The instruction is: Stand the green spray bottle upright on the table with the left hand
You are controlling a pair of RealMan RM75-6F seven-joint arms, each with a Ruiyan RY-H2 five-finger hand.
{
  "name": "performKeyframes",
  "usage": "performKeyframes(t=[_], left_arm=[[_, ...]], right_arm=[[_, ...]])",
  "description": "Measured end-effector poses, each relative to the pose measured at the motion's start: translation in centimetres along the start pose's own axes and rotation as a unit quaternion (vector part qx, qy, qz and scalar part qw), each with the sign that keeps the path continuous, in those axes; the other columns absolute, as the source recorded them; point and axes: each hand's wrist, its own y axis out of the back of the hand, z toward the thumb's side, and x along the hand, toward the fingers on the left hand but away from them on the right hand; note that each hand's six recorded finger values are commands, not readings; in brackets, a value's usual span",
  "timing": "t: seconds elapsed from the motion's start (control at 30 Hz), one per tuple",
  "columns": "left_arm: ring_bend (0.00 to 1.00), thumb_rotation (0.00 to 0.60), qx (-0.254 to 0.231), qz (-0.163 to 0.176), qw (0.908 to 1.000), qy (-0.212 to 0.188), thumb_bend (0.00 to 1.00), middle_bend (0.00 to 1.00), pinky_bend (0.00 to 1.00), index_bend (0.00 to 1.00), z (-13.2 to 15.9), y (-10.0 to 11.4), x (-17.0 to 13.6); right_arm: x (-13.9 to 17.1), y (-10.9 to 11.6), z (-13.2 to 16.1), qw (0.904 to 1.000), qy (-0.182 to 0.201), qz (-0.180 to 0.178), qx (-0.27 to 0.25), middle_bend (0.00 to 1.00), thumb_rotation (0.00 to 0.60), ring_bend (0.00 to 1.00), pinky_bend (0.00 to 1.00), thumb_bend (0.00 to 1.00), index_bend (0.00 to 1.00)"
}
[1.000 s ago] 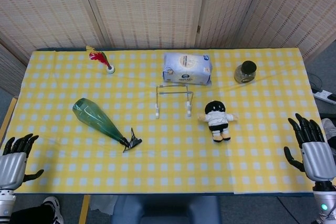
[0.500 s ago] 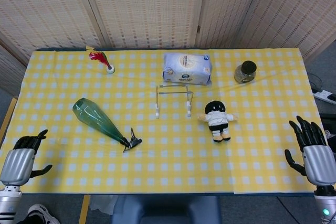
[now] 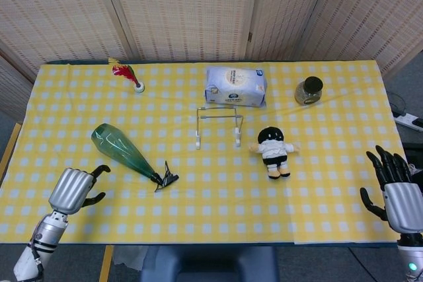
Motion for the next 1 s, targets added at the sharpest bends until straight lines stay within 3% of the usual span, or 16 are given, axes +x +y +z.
performKeyframes(t=[0.17,0.43,0.6,0.8,1.0], left_arm=[[1.0,0.6,0.032,-0.013,0.9993,-0.017,0.24,1.0,1.0,0.36,2.5,-0.4,3.0],[1.0,0.6,0.039,-0.022,0.998,-0.045,0.25,1.0,1.0,0.34,5.4,-1.8,7.0],[1.0,0.6,0.046,-0.043,0.9962,-0.059,0.26,1.0,1.0,0.33,6.4,-2.7,7.9],[1.0,0.6,0.054,-0.05,0.9943,-0.077,0.27,1.0,1.0,0.33,8.1,-3.6,8.7],[1.0,0.6,0.074,-0.06,0.9918,-0.085,0.29,1.0,1.0,0.35,8.8,-5.0,9.3]], right_arm=[[0.1,0.8,-0.5,0.9999,-0.006,-0.008,-0.009,0.0,0.6,0.01,0.0,0.46,0.0],[0.8,3.5,-1.7,0.9977,-0.024,-0.047,-0.042,0.0,0.6,0.0,0.0,0.46,0.0],[1.2,4.4,-2.3,0.9967,-0.031,-0.053,-0.053,0.0,0.6,0.0,0.0,0.46,0.0],[2.1,6.4,-3.2,0.992,-0.041,-0.093,-0.075,0.0,0.6,0.0,0.0,0.46,0.0],[2.8,7.4,-3.6,0.9893,-0.041,-0.111,-0.086,0.0,0.6,0.0,0.0,0.46,0.0]])
